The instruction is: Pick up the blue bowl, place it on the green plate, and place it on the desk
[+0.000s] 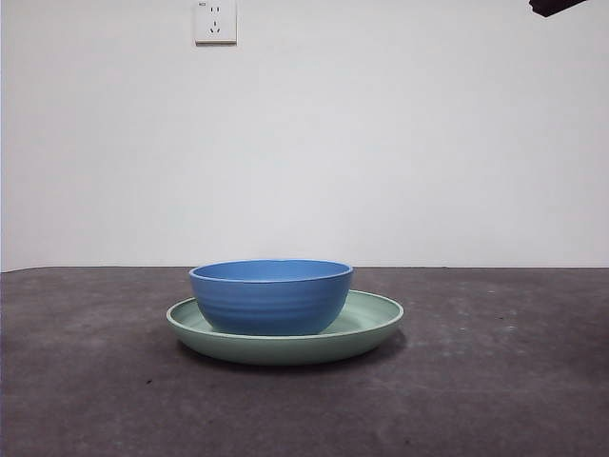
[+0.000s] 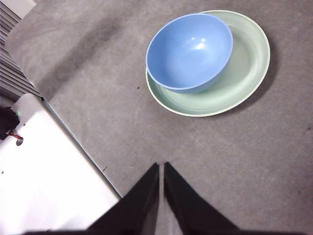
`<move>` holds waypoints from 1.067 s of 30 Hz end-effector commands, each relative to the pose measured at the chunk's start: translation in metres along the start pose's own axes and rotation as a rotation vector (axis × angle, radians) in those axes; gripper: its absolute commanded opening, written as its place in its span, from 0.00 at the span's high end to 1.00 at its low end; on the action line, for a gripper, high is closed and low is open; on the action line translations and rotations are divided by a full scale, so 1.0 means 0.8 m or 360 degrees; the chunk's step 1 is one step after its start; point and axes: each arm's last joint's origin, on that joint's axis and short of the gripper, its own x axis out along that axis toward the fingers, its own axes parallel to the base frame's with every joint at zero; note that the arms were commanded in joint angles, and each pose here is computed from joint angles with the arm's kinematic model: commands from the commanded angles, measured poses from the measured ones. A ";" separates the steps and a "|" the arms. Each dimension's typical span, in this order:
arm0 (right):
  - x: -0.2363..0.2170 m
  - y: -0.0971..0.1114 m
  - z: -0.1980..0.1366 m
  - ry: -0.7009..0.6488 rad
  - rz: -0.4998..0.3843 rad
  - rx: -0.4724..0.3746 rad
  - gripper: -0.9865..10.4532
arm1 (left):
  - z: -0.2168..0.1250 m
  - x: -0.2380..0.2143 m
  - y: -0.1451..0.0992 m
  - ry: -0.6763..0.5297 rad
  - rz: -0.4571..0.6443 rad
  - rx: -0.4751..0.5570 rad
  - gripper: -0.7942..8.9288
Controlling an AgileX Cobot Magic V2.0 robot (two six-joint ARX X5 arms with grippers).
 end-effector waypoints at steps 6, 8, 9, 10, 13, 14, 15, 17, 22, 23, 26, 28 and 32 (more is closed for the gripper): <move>-0.001 0.002 0.005 -0.0015 0.0009 -0.0031 0.91 | -0.063 -0.002 -0.002 0.0100 0.0010 -0.0003 0.91; -0.001 0.002 0.005 -0.0015 0.0009 -0.0031 0.91 | -0.072 -0.002 -0.002 0.0116 0.0010 -0.0005 0.91; -0.001 0.002 0.005 -0.0015 0.0009 -0.0031 0.91 | -0.079 -0.002 -0.002 0.0133 0.0009 -0.0008 0.91; -0.001 0.002 0.005 -0.0015 0.0009 -0.0031 0.91 | -0.083 -0.003 -0.002 0.0148 0.0009 -0.0010 0.91; -0.001 0.002 0.005 -0.0016 0.0009 -0.0032 0.91 | -0.094 -0.003 -0.003 0.0216 0.0007 -0.0014 0.91; -0.001 0.002 0.005 -0.0016 0.0009 -0.0032 0.91 | -0.096 -0.003 -0.003 0.0236 0.0006 -0.0016 0.91; -0.001 0.002 0.005 -0.0017 0.0009 -0.0032 0.91 | -0.099 -0.003 -0.003 0.0257 0.0006 -0.0018 0.91; -0.001 0.002 0.005 -0.0017 0.0009 -0.0032 0.91 | -0.104 -0.003 -0.003 0.0301 0.0005 -0.0026 0.91; -0.001 0.002 0.005 -0.0017 0.0009 -0.0032 0.91 | -0.114 -0.006 -0.004 0.0437 0.0004 -0.0057 0.91; -0.001 0.002 0.005 -0.0017 0.0009 -0.0032 0.91 | -0.115 -0.006 -0.004 0.0450 0.0003 -0.0058 0.91; -0.001 0.002 0.005 -0.0018 0.0009 -0.0033 0.91 | -0.114 -0.006 -0.004 0.0446 0.0004 -0.0065 0.91; -0.001 0.002 0.005 -0.0018 0.0009 -0.0033 0.91 | -0.114 -0.006 -0.004 0.0446 0.0004 -0.0067 0.91; -0.001 0.002 0.005 -0.0018 0.0009 -0.0033 0.91 | -0.114 -0.006 -0.004 0.0446 0.0004 -0.0067 0.91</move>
